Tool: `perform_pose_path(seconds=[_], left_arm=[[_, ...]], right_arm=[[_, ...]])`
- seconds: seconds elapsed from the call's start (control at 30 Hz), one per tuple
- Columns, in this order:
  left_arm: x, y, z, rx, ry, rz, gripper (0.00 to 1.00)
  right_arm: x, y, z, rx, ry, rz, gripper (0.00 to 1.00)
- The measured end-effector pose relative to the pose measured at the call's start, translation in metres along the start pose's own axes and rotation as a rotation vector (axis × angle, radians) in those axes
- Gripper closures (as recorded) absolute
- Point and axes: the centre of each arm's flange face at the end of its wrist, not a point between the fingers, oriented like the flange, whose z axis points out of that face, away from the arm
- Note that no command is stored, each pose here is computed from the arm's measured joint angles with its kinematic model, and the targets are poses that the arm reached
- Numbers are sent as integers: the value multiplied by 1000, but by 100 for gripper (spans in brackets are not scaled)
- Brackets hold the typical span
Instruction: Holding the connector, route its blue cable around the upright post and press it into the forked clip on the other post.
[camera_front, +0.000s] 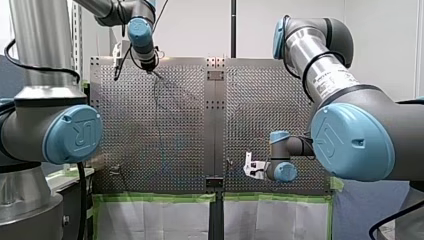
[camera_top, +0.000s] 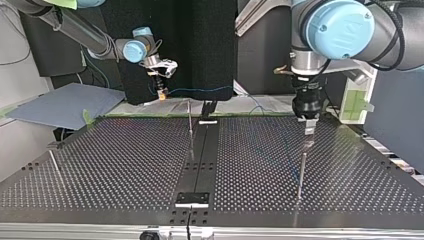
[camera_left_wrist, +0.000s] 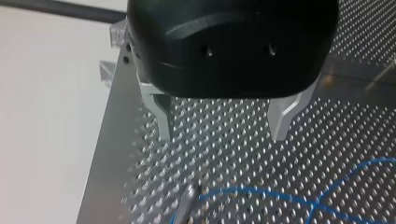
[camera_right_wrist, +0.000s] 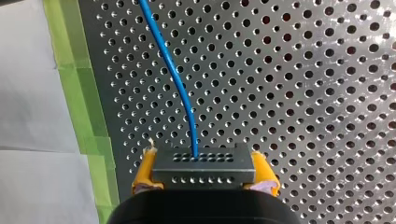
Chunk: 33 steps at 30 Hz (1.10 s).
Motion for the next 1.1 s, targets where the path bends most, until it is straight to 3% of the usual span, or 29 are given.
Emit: perform_pose_path(seconds=[0.3, 0.43, 0.6, 0.77, 1.1], left_arm=[[22, -32, 19, 97, -5, 53, 0], [31, -47, 22, 108, -16, 89, 0], [44, -63, 28, 100, -26, 136, 0], [54, -68, 39, 75, -34, 174, 0], [42, -67, 57, 36, -118, 219, 0]], right_arm=[[0, 0, 0, 0, 0, 0, 100], [0, 0, 0, 0, 0, 2, 100], [0, 0, 0, 0, 1, 5, 100], [0, 0, 0, 0, 2, 6, 100], [0, 0, 0, 0, 1, 6, 100]])
